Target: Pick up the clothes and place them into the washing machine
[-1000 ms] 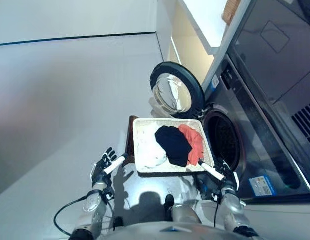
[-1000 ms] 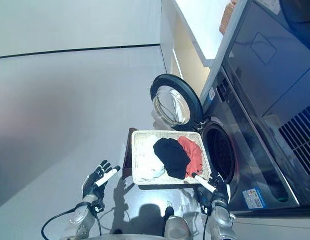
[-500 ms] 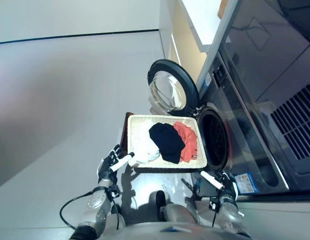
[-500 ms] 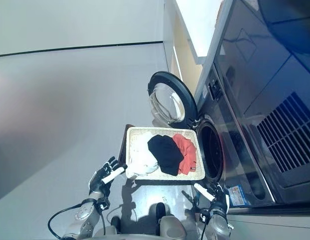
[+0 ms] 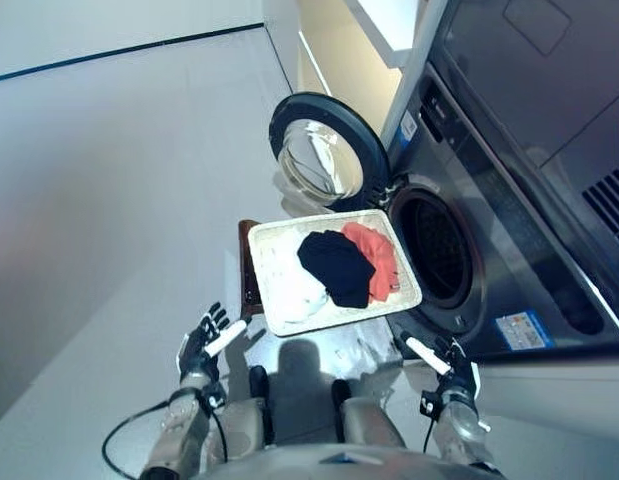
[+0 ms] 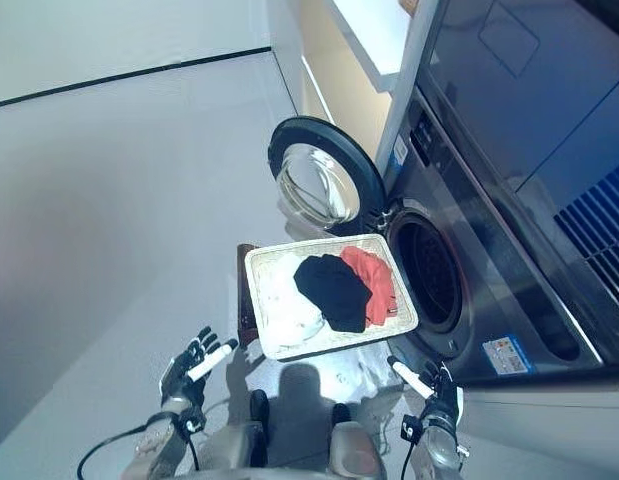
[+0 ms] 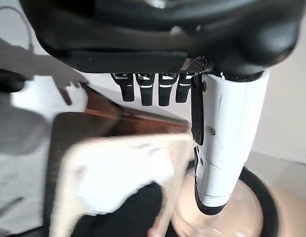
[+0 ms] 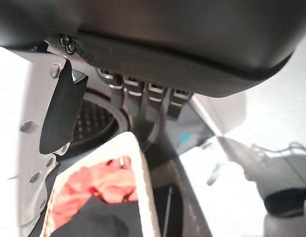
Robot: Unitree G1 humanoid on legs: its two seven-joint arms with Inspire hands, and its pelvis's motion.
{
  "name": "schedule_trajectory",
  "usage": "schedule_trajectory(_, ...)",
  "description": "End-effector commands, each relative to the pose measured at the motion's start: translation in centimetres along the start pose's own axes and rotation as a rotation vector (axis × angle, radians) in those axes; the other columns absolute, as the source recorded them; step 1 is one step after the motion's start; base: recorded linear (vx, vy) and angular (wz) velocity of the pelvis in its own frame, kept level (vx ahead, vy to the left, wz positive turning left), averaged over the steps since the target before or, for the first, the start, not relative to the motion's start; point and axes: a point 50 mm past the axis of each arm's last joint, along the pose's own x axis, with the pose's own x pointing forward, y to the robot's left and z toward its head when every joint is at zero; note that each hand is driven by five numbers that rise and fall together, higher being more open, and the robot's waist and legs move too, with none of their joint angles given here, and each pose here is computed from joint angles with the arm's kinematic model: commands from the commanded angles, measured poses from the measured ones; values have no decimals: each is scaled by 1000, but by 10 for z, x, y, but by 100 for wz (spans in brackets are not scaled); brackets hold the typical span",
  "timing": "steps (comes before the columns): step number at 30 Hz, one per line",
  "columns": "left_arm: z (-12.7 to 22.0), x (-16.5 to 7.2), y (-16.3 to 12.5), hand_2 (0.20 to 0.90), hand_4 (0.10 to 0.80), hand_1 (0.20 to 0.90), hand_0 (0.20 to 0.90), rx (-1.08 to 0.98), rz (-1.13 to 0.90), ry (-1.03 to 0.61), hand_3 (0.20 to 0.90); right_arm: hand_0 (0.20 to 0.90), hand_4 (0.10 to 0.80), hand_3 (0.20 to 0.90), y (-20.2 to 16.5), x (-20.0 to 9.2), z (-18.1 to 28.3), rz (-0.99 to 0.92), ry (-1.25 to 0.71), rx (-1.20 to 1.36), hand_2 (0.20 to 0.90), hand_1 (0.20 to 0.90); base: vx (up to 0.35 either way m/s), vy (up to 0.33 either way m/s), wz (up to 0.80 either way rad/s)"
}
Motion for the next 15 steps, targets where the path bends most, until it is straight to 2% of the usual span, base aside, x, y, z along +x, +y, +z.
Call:
schedule_trajectory(1, 38, -1, 10, 900, 800, 900, 900, 4, 8, -209, 900, 900, 800, 900, 11, 8, 39, 61, -176, -14, 900, 900, 137, 169, -63)
schedule_trajectory(6, 34, -2, 16, 900, 800, 900, 900, 0, 42, -195, 900, 900, 800, 900, 22, 8, 41, 87, -176, 5, 900, 900, 106, 145, -45)
schedule_trajectory(15, 36, -3, 16, 900, 800, 900, 900, 15, 24, -191, 900, 900, 800, 900, 29, 9, 52, 115, -211, 2, 900, 900, 102, 146, 3)
